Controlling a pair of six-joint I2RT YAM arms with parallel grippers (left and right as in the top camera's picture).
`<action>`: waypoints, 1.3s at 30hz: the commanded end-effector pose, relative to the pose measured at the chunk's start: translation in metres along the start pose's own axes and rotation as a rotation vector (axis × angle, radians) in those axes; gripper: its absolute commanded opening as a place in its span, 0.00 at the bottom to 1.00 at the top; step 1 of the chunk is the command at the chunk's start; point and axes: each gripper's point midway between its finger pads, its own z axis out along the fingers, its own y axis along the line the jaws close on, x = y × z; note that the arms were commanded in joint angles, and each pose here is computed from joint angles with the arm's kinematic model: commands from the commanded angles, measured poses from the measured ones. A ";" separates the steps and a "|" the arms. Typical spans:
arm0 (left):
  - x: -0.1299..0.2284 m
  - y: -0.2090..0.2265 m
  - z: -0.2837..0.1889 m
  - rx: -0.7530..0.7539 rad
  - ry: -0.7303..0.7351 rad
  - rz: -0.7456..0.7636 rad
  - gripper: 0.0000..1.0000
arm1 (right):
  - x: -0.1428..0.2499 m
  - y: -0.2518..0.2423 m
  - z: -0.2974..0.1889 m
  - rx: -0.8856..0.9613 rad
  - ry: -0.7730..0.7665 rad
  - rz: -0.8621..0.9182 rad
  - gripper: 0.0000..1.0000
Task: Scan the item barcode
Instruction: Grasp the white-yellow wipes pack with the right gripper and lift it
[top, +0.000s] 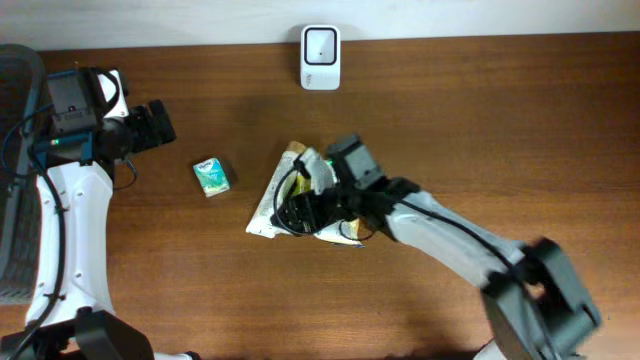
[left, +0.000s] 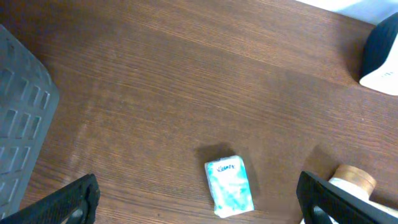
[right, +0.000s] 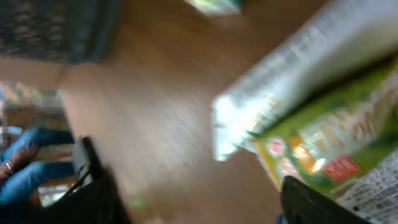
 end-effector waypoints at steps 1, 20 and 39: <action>0.000 0.001 0.000 -0.004 -0.001 0.015 0.99 | 0.008 -0.036 0.008 0.152 0.008 0.164 0.75; 0.000 0.001 0.000 -0.004 -0.001 0.015 0.99 | 0.003 -0.177 -0.218 0.442 -0.073 0.495 0.92; 0.000 0.001 0.000 -0.004 -0.001 0.015 0.99 | 0.031 -0.220 -0.108 0.097 0.054 0.523 0.14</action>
